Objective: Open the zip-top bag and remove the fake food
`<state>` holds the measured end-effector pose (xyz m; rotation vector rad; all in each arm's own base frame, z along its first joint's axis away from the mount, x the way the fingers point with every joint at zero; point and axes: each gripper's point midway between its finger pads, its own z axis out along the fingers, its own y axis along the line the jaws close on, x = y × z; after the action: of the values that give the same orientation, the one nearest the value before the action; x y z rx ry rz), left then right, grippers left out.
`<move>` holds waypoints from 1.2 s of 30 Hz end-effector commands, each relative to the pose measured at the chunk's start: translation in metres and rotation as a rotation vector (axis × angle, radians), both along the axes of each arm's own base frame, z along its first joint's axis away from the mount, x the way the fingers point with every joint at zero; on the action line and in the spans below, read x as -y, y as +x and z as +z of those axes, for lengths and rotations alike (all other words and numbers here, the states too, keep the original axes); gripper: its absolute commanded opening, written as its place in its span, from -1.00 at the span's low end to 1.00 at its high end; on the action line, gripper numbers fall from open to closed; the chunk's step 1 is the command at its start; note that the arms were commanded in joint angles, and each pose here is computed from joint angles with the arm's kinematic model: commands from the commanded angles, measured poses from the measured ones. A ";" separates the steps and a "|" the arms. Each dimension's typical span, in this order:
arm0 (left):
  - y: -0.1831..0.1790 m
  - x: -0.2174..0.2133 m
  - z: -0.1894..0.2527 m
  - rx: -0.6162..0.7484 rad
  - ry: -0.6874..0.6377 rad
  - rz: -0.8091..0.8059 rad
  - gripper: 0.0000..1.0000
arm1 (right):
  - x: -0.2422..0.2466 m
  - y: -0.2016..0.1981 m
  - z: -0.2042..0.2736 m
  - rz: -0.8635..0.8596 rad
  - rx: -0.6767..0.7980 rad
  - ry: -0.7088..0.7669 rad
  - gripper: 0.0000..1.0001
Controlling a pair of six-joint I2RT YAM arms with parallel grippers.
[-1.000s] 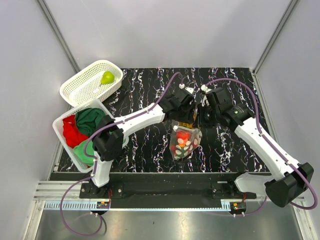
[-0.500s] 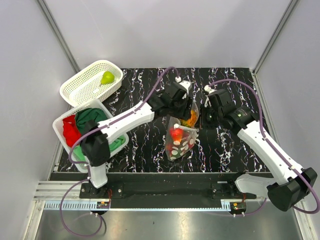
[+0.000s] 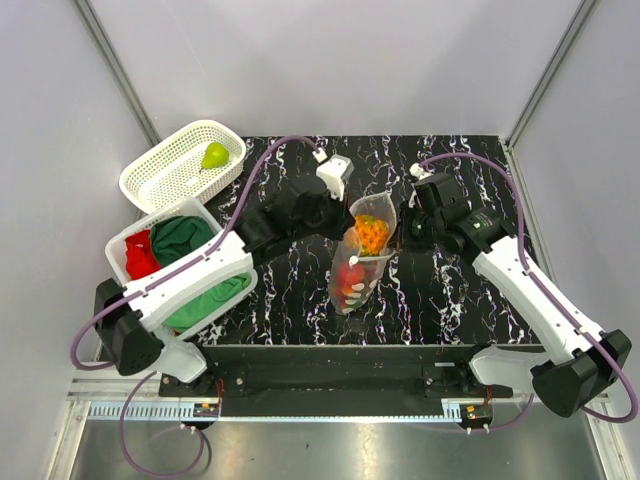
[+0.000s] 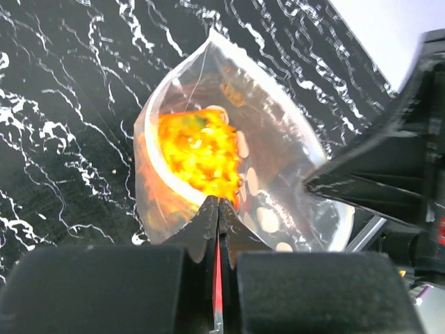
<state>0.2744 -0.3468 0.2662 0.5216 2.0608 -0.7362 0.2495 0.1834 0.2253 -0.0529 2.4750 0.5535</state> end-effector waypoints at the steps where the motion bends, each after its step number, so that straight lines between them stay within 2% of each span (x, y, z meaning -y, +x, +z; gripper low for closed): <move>1: 0.005 0.007 0.039 0.101 -0.097 -0.008 -1.00 | -0.011 0.008 0.020 0.027 0.064 0.059 -1.00; 2: 0.004 0.009 0.046 0.093 -0.088 -0.014 -1.00 | -0.014 0.005 0.019 0.043 0.055 0.073 -1.00; 5: 0.009 0.021 0.027 0.023 -0.037 -0.027 -0.99 | -0.017 0.000 0.017 0.062 0.041 0.094 -1.00; 6: 0.013 0.027 0.020 -0.003 -0.037 -0.017 -0.92 | -0.018 0.001 0.017 0.063 0.043 0.096 -1.00; 7: 0.010 0.033 0.017 -0.027 -0.046 -0.041 -0.77 | -0.018 0.000 0.018 0.063 0.047 0.098 -1.00; 10: 0.009 0.054 0.005 -0.077 -0.047 -0.090 -0.57 | -0.018 0.000 0.018 0.067 0.045 0.099 -1.00; 12: 0.011 0.060 -0.015 -0.121 -0.008 -0.086 -0.53 | -0.018 0.000 0.019 0.066 0.046 0.104 -1.00; 13: 0.011 0.063 -0.010 -0.125 -0.010 -0.089 -0.53 | -0.018 -0.001 0.020 0.070 0.050 0.103 -1.00; 18: 0.001 0.051 -0.042 -0.222 0.121 -0.086 -0.46 | -0.016 -0.001 0.021 0.075 0.054 0.088 -1.00; 19: 0.001 0.050 -0.037 -0.230 0.132 -0.084 -0.48 | -0.016 -0.001 0.021 0.078 0.056 0.086 -1.00; 21: -0.012 0.039 -0.055 -0.311 0.215 -0.098 -0.53 | -0.015 0.000 0.020 0.077 0.058 0.079 -1.00; 24: -0.029 0.028 -0.062 -0.371 0.246 -0.123 -0.54 | -0.014 0.000 0.020 0.082 0.063 0.067 -1.00; 27: -0.041 0.020 -0.068 -0.419 0.291 -0.148 -0.43 | -0.014 0.001 0.019 0.081 0.063 0.067 -1.00; 31: -0.053 0.010 -0.079 -0.473 0.360 -0.185 -0.39 | -0.015 0.000 0.016 0.091 0.054 0.068 -1.00; 33: -0.054 0.008 -0.075 -0.458 0.374 -0.185 -0.38 | -0.015 -0.001 0.014 0.095 0.047 0.067 -1.00; 36: -0.057 -0.002 -0.073 -0.471 0.422 -0.181 -0.18 | -0.016 -0.002 0.014 0.099 0.046 0.071 -1.00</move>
<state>0.2268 -0.3510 0.1779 0.7713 2.6493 -0.5752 0.2463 0.1967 0.2295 -0.1286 2.4642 0.6457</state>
